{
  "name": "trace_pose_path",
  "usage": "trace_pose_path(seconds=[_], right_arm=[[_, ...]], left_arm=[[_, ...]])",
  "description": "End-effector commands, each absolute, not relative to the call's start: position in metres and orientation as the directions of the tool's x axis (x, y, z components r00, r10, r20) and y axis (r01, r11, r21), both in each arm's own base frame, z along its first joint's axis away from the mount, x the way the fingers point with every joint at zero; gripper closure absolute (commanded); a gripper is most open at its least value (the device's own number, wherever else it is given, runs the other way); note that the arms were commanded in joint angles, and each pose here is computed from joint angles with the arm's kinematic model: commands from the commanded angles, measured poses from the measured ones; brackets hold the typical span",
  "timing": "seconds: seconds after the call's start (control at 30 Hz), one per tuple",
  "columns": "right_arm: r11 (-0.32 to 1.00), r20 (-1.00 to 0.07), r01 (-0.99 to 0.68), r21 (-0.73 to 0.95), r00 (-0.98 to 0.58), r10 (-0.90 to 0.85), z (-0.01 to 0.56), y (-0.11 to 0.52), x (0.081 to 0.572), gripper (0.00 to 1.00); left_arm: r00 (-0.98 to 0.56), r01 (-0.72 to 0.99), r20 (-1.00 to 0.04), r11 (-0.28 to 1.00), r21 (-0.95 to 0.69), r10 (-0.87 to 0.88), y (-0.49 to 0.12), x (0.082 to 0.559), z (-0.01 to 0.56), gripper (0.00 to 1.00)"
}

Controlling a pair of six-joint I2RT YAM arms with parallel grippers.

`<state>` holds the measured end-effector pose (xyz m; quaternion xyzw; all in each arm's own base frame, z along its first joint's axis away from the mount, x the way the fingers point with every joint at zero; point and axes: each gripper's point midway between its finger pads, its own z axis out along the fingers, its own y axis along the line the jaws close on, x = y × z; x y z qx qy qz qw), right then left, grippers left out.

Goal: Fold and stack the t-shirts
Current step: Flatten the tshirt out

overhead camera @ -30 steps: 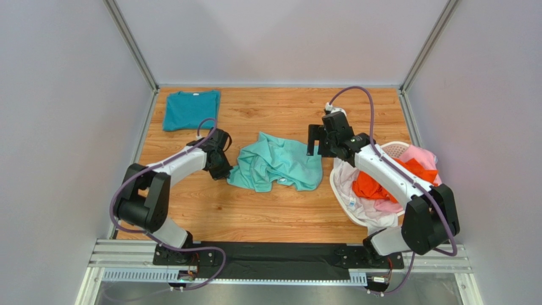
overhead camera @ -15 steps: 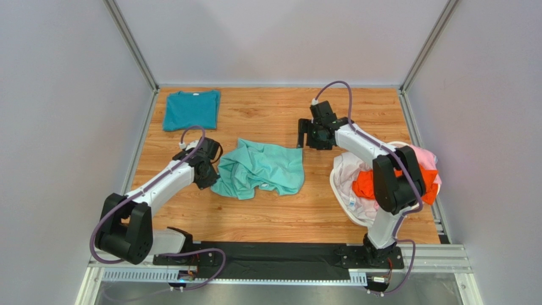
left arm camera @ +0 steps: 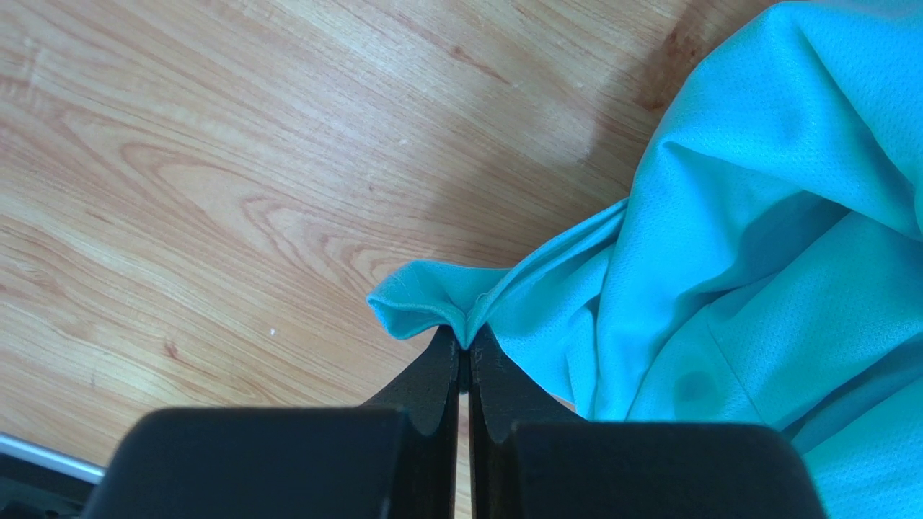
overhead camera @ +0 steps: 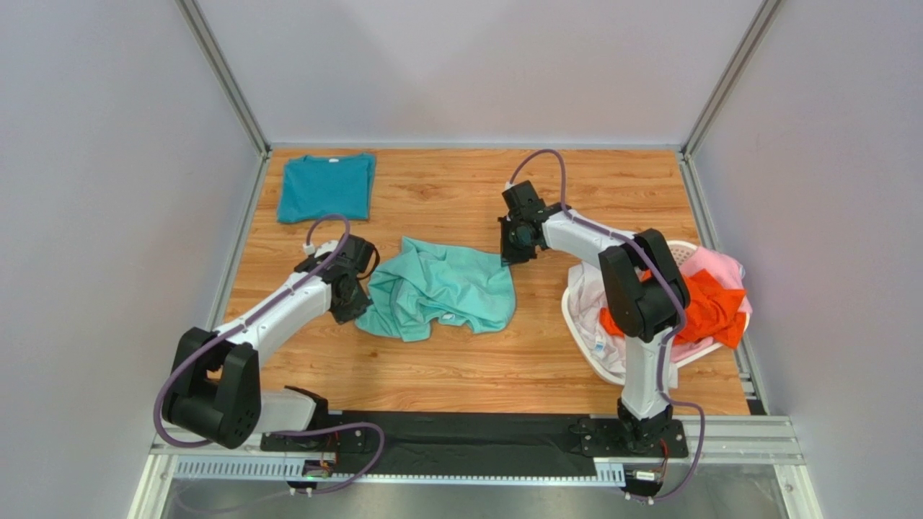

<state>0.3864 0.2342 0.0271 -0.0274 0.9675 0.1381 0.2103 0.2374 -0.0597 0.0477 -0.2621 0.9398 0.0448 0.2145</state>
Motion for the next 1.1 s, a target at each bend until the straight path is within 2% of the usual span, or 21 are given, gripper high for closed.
trace_pose_path(seconds=[0.0,0.1,0.23,0.37,0.5,0.67,0.87,1.07], right_arm=[[0.955,-0.484,-0.131,0.266,-0.875,0.015,0.047,0.249,0.398,1.0],[0.964,-0.574,-0.134,0.228,-0.819,0.022,0.084,0.241,0.408,1.0],[0.984,-0.735,-0.103,0.145,-0.677,0.037,0.166,0.211,0.418,1.0],[0.988,-0.871,-0.076,0.133,-0.486,0.08,0.272,0.176,0.4,1.0],[0.982,-0.943,-0.116,0.15,-0.314,0.107,0.353,0.153,0.369,1.0],[0.963,-0.981,-0.2,0.182,-0.11,0.163,0.448,0.127,0.314,1.0],[0.921,-0.965,-0.338,0.195,0.102,0.242,0.546,0.1,0.233,1.0],[0.907,-0.94,-0.385,0.169,0.212,0.266,0.588,0.08,0.187,1.0]], left_arm=[[-0.737,-0.541,-0.463,0.84,-0.032,-0.493,-0.054,0.242,0.058,1.0],[-0.72,-0.553,-0.487,0.833,-0.028,-0.495,-0.05,0.248,0.077,1.0],[-0.624,-0.6,-0.596,0.798,-0.049,-0.506,-0.033,0.256,0.131,1.0],[-0.452,-0.603,-0.705,0.77,-0.21,-0.546,-0.023,0.26,0.21,1.0],[-0.26,-0.513,-0.77,0.759,-0.401,-0.583,-0.013,0.243,0.292,1.0],[-0.062,-0.342,-0.78,0.748,-0.569,-0.623,-0.001,0.205,0.384,1.0],[0.173,-0.116,-0.74,0.733,-0.67,-0.65,0.025,0.132,0.481,1.0],[0.303,-0.041,-0.705,0.73,-0.682,-0.641,0.049,0.083,0.529,1.0]])
